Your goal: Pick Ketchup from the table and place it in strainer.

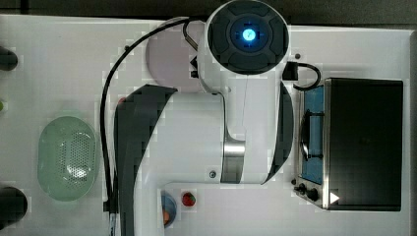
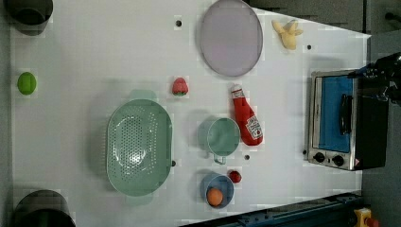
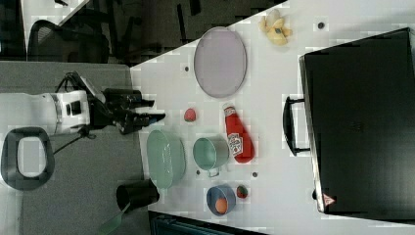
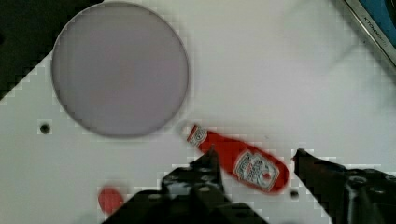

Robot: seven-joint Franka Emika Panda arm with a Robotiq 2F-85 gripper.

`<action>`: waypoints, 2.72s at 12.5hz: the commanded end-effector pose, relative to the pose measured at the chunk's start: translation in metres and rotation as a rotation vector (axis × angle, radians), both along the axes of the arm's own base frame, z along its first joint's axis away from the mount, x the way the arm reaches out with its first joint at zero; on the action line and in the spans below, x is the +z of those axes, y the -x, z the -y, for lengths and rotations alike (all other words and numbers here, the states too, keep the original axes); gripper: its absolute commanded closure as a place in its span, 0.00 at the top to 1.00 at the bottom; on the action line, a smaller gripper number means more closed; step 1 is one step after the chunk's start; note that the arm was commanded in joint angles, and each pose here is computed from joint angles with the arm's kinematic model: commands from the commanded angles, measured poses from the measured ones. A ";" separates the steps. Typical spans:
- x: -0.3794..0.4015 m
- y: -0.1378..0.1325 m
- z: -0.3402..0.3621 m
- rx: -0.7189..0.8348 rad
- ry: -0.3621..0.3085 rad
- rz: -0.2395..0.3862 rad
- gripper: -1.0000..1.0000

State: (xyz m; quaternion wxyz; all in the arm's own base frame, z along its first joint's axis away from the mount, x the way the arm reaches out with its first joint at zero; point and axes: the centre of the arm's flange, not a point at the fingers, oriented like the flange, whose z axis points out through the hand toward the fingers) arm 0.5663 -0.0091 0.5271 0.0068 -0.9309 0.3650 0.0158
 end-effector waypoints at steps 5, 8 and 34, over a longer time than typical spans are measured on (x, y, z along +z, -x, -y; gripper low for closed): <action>0.068 0.096 0.007 0.009 -0.006 -0.023 1.00; 0.033 0.086 -0.009 0.103 -0.005 -0.049 1.00; -0.339 0.089 -0.036 0.931 -0.068 -0.014 1.00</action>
